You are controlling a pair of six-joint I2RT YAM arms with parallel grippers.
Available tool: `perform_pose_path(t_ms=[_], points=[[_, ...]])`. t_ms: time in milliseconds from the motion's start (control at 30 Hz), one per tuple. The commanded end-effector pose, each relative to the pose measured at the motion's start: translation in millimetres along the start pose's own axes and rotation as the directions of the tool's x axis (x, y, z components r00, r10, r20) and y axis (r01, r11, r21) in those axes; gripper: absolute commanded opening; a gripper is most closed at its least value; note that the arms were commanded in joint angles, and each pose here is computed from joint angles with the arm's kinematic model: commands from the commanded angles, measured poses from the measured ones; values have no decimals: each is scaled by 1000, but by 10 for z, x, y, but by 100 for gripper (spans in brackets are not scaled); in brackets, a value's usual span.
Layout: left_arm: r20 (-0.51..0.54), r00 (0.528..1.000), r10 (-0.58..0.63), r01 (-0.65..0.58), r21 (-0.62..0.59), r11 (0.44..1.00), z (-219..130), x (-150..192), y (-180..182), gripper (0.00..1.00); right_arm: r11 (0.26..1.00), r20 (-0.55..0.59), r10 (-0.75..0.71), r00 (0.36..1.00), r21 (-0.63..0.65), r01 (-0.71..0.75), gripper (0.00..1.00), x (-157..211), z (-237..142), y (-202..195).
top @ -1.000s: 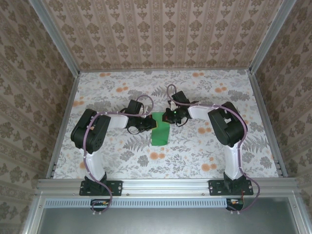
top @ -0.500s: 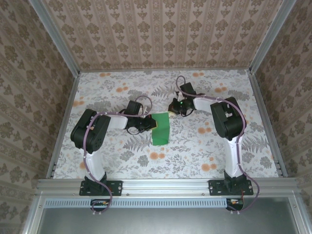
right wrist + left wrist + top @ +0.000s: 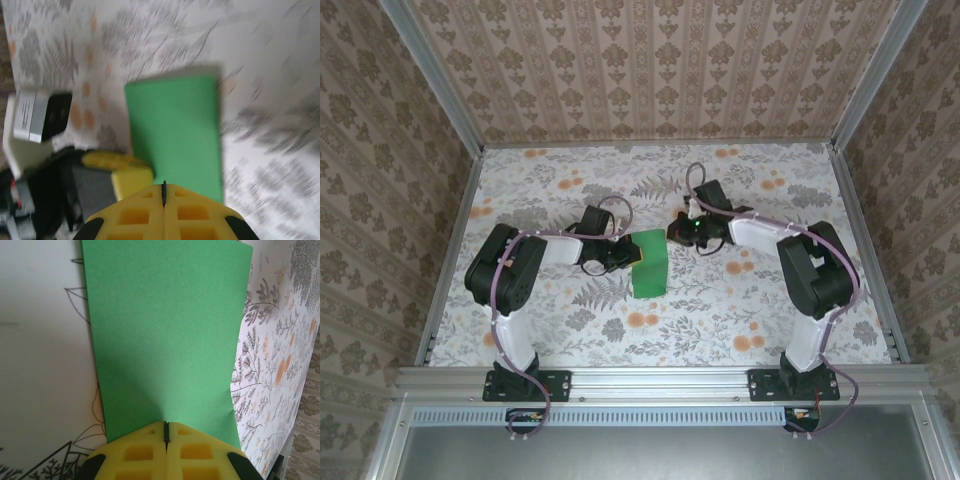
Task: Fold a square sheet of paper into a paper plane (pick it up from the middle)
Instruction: First fold in half a square sheet of paper at the center of the table.
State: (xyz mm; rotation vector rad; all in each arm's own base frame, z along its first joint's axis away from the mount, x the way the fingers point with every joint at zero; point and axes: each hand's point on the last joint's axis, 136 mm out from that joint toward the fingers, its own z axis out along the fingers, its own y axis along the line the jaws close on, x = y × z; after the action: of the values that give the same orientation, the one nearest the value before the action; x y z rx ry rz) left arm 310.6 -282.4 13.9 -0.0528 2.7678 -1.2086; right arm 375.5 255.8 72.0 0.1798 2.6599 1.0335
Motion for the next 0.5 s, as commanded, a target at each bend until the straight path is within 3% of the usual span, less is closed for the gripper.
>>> perform_pose_path(t_ms=[0,200,467], points=[[-53,982,-180,145,-395,907,8,531,1111,0,999,-18,24,1000,-22,-24,0,255,20,84],[-39,984,-173,146,-371,917,13,528,1090,0,999,-90,33,995,-14,-34,0,528,227,117],[-45,983,-176,145,-384,912,-15,547,1081,0,997,-177,78,981,3,-78,0,611,458,36]])
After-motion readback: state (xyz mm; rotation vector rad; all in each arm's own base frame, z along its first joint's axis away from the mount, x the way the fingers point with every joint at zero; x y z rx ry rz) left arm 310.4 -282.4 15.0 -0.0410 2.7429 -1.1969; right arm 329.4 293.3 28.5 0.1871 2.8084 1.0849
